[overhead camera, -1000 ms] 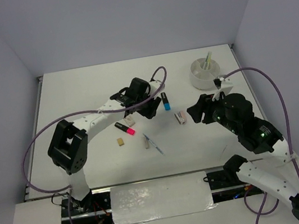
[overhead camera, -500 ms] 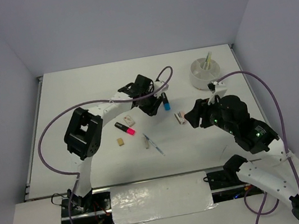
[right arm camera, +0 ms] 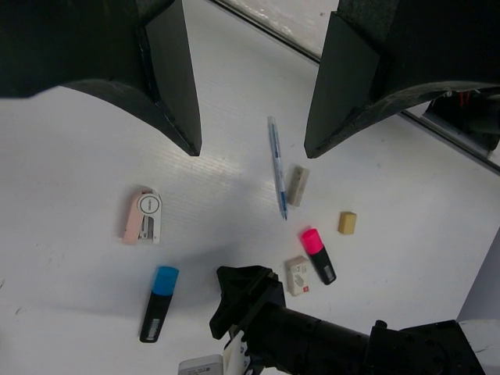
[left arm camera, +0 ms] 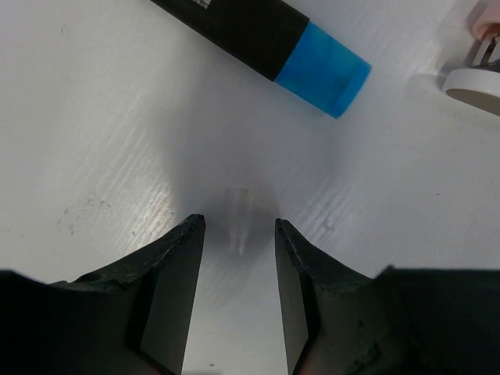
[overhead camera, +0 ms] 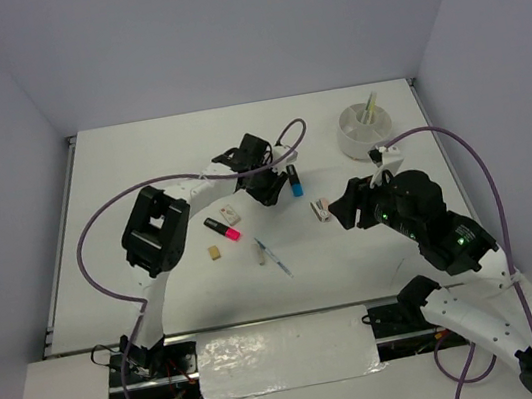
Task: Sort the stationery into containers
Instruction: Pick up the pen cap from the center of the board.
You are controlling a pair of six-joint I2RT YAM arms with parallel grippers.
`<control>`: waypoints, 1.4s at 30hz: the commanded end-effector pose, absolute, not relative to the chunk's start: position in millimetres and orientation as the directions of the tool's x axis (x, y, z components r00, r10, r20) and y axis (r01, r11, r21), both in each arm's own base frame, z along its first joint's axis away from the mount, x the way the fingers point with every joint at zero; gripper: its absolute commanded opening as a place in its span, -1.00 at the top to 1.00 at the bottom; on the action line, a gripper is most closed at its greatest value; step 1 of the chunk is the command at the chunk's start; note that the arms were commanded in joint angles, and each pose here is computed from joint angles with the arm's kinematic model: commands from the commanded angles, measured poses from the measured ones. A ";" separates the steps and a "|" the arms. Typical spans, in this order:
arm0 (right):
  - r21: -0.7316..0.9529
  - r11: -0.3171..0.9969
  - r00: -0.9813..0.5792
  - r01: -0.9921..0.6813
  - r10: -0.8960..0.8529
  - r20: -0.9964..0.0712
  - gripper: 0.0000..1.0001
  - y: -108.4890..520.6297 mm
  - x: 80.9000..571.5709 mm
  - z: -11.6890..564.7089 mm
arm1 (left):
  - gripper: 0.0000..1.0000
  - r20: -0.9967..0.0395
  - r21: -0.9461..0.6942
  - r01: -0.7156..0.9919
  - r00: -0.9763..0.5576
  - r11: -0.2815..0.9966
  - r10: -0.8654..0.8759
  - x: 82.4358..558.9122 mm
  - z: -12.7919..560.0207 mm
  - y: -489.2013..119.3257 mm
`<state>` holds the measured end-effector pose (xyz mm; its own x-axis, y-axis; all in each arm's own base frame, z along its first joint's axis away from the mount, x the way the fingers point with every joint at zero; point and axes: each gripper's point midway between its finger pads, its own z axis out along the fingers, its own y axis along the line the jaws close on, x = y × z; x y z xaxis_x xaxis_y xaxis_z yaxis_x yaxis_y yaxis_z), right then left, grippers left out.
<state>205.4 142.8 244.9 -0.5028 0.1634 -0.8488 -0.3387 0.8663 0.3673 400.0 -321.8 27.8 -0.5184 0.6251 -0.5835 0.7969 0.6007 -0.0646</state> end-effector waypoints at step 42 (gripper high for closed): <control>0.638 0.682 -0.445 -0.358 0.476 -0.759 -0.55 169.8 212.1 305.9 | 1.00 -0.950 -0.292 0.944 -0.269 0.150 -0.156 249.6 331.9 -340.9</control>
<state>206.1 147.3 302.9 -0.3958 0.4408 -0.8056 -0.3235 0.7541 0.5716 287.1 -337.7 285.1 -0.2695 -0.0072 -0.9630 0.9131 0.3159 -0.2579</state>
